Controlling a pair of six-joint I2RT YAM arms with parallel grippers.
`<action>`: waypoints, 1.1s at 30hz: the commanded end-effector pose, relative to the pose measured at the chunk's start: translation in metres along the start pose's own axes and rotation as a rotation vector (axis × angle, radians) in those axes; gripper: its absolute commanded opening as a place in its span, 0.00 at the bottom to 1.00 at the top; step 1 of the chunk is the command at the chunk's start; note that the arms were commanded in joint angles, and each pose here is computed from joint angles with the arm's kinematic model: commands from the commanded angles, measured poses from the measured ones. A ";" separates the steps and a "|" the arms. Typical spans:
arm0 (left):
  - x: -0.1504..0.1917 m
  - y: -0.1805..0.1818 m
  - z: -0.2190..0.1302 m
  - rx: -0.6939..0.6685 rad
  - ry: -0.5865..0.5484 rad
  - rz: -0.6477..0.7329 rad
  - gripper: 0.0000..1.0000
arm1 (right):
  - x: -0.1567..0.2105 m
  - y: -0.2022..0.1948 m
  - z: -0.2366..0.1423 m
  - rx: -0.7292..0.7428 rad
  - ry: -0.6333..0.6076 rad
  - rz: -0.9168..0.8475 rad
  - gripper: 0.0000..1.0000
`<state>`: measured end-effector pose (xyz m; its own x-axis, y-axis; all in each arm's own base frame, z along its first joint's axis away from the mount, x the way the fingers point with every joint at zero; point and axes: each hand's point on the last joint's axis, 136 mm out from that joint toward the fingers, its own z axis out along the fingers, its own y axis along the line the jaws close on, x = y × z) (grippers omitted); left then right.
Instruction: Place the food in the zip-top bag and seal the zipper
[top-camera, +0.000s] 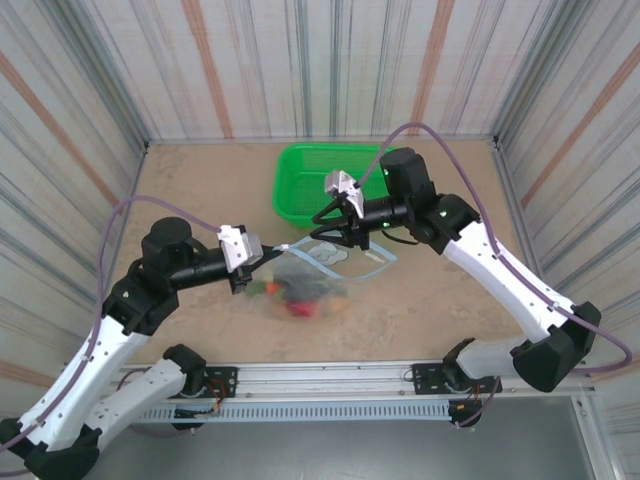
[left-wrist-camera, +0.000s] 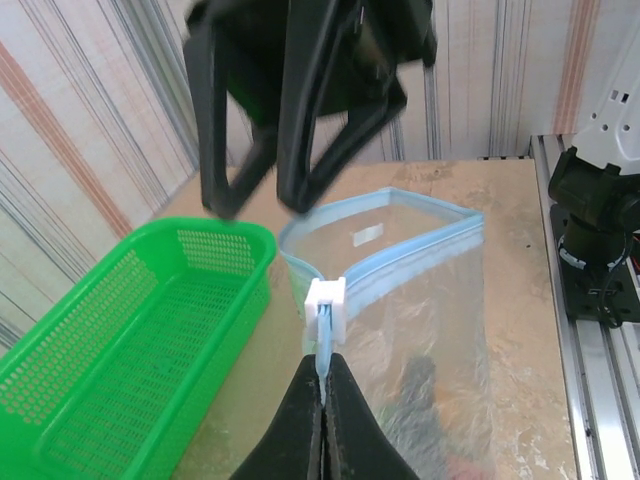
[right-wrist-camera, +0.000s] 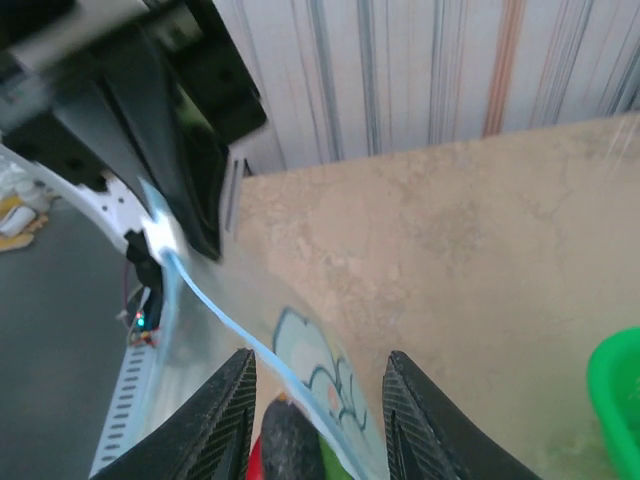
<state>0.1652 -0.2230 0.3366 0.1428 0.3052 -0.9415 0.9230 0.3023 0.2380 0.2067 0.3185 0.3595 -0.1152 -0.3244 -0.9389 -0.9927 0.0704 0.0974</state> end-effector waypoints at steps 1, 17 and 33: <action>-0.014 -0.003 -0.001 0.038 -0.015 -0.022 0.00 | -0.020 0.021 -0.012 -0.038 0.004 -0.077 0.37; -0.011 -0.008 -0.003 0.062 0.012 -0.055 0.00 | -0.013 0.049 0.035 -0.193 0.088 -0.103 0.38; -0.017 -0.010 -0.003 0.084 0.007 -0.077 0.00 | 0.002 0.043 0.047 -0.154 0.113 -0.136 0.17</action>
<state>0.1605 -0.2255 0.3358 0.0531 0.3236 -0.9447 0.9494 0.2770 0.1482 0.1632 0.3646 0.3492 0.0005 -0.4242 -0.9056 -0.9900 -0.1280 0.0594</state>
